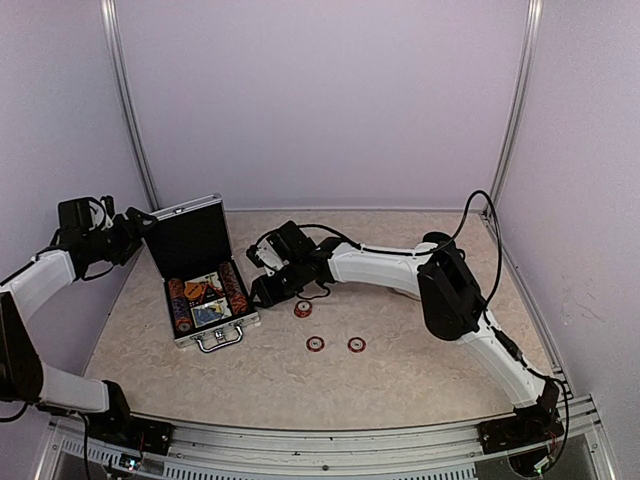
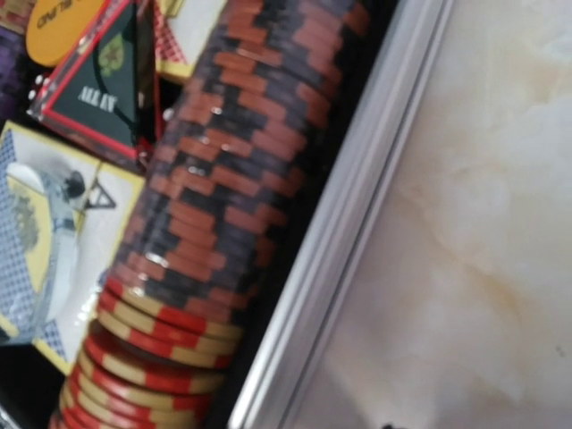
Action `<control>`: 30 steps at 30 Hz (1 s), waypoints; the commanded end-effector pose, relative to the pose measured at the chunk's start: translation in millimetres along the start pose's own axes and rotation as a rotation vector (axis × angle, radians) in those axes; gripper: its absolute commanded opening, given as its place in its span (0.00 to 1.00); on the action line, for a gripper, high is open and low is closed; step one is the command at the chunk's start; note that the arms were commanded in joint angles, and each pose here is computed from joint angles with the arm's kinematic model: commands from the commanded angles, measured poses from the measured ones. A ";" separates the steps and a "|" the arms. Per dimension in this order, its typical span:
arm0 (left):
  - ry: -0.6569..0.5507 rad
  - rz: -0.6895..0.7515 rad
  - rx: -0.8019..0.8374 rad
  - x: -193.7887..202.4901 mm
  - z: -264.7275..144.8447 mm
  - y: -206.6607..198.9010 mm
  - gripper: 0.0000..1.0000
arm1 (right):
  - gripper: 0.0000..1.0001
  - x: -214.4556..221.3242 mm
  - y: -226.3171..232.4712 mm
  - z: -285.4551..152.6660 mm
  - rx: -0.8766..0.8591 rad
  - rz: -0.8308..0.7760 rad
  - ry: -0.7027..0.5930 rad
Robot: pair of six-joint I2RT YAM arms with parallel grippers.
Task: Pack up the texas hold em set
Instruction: Move the chip case to the center of the board.
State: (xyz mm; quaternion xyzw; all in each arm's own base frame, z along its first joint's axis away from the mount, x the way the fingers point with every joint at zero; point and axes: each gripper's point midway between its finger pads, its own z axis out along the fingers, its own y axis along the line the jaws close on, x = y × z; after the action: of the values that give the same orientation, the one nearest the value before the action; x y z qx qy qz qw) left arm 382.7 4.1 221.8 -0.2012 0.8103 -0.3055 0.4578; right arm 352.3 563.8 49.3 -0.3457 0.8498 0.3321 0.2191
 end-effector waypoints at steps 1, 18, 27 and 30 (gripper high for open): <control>0.005 0.025 0.000 7.6 3.1 0.5 0.87 | 0.43 19.0 -20.4 10.5 0.104 0.019 0.049; 0.069 0.046 0.030 32.3 24.3 -14.5 0.85 | 0.35 30.6 -67.9 -10.7 0.263 0.071 0.075; 0.099 0.060 0.045 41.3 37.6 -25.7 0.84 | 0.34 35.2 -96.1 -29.3 0.314 0.104 0.074; 0.106 0.068 0.045 42.3 42.6 -29.4 0.84 | 0.34 36.7 -102.6 -36.4 0.326 0.107 0.069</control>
State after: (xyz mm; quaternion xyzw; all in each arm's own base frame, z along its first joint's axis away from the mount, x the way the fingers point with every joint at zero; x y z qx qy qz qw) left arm 398.4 -40.5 206.8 -0.1586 0.8218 -0.3075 0.4526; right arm 380.2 524.8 50.0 -0.3021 0.8760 0.2800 0.2507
